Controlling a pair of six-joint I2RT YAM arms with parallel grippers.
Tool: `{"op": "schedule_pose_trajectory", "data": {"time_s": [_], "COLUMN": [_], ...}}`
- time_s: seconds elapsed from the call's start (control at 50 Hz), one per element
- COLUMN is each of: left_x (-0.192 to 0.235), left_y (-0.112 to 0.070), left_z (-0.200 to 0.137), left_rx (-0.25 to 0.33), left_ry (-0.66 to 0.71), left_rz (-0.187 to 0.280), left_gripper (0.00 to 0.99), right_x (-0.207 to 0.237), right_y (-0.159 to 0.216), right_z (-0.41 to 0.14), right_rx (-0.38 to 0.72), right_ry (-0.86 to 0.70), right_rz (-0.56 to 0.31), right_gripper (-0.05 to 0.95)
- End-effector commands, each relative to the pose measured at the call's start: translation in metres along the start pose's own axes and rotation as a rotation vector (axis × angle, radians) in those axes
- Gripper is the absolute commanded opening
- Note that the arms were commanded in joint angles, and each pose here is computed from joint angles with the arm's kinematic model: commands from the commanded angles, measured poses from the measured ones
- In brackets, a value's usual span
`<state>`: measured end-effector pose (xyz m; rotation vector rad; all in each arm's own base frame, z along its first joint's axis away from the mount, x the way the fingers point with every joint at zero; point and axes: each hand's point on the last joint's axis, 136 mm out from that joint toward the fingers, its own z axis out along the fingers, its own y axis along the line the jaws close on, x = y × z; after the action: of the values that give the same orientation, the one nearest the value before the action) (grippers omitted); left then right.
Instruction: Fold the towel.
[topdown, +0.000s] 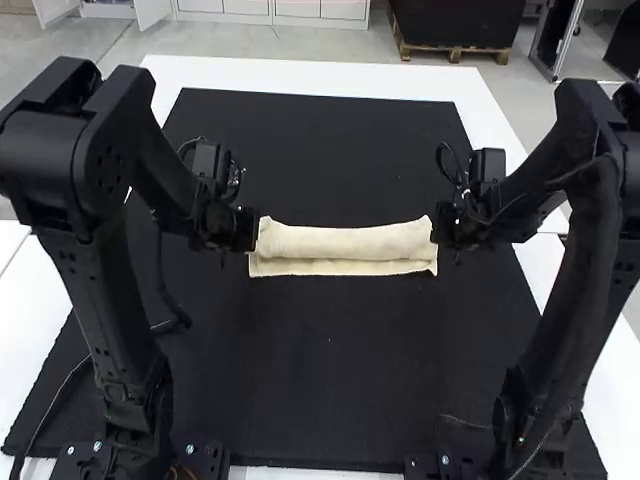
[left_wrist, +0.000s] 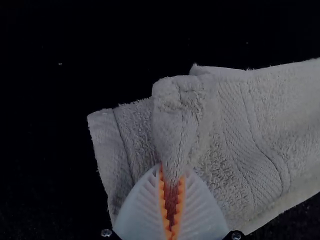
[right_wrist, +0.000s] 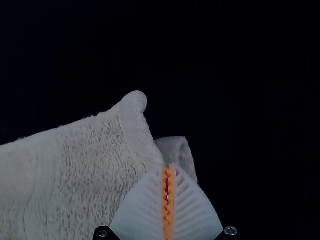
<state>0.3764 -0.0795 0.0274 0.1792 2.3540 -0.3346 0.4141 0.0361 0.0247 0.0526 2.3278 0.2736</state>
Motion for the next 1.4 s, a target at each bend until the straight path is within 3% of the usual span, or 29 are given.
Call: {"op": "schedule_pose_trajectory", "data": {"time_s": [0.0, 0.34, 1.22, 1.26, 1.32, 1.34, 1.38], "left_x": [0.0, 0.016, 0.032, 0.03, 0.026, 0.025, 0.023], "left_y": [-0.001, 0.01, 0.021, 0.022, 0.023, 0.024, 0.024], "left_z": [-0.003, -0.003, 0.016, 0.016, 0.015, 0.015, 0.014], "left_rx": [-0.006, -0.053, -0.093, -0.094, -0.104, -0.107, -0.113], "left_ry": [-0.003, 0.025, 0.018, 0.007, -0.004, -0.005, -0.012], "left_rz": [0.019, 0.01, 0.009, 0.006, 0.007, 0.005, 0.003], "left_gripper": [0.031, 0.031, 0.036, 0.098, 0.303, 0.4, 0.577], "right_x": [-0.008, 0.001, 0.036, 0.035, 0.03, 0.029, 0.027], "right_y": [-0.004, -0.009, -0.021, -0.021, -0.021, -0.021, -0.02], "right_z": [-0.007, -0.003, 0.021, 0.021, 0.021, 0.021, 0.021], "right_rx": [0.008, 0.021, 0.048, 0.047, 0.044, 0.044, 0.043], "right_ry": [-0.036, -0.028, 0.033, 0.028, 0.002, -0.001, -0.007], "right_rz": [-0.004, -0.01, -0.017, -0.016, -0.014, -0.012, -0.01], "right_gripper": [0.0, 0.0, 0.0, 0.0, 0.09, 0.17, 0.44]}}
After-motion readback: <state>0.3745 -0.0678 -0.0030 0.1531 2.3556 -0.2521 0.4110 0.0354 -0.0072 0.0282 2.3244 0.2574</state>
